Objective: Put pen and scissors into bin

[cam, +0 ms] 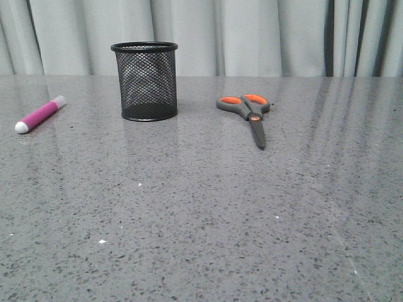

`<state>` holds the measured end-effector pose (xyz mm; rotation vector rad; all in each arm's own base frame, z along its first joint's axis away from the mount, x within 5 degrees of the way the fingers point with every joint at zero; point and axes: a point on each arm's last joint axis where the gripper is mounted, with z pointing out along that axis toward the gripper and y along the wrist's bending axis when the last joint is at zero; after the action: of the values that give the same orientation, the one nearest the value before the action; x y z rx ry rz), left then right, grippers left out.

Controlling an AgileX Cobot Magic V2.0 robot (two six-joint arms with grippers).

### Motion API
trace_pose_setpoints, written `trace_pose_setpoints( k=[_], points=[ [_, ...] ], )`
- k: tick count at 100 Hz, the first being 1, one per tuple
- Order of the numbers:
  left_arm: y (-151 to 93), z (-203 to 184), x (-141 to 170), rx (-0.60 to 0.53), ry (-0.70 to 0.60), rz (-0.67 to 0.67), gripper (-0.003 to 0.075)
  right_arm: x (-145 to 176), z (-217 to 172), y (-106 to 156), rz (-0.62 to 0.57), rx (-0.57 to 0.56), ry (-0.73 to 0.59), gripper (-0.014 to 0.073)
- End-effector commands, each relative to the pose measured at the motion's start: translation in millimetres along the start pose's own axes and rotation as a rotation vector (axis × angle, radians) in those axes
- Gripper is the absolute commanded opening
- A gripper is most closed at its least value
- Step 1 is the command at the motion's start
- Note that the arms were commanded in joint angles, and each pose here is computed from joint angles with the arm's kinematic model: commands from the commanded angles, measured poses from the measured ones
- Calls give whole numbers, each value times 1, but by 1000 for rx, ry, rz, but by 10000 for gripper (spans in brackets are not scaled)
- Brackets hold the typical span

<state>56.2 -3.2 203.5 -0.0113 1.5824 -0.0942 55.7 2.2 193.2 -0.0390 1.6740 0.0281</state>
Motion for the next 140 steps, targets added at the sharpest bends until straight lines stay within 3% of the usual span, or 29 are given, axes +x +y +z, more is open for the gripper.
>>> trace_pose_setpoints(
  k=[1,103,140],
  points=[
    [0,-1,-1,5,-81,-16,-22,-2,0,0,-19,7,-74,-68],
    [0,-1,-1,5,-81,-16,-22,-2,0,0,-19,7,-77,-68],
    [0,-1,-1,5,-81,-16,-22,-11,-2,0,-13,4,-182,-68]
  ],
)
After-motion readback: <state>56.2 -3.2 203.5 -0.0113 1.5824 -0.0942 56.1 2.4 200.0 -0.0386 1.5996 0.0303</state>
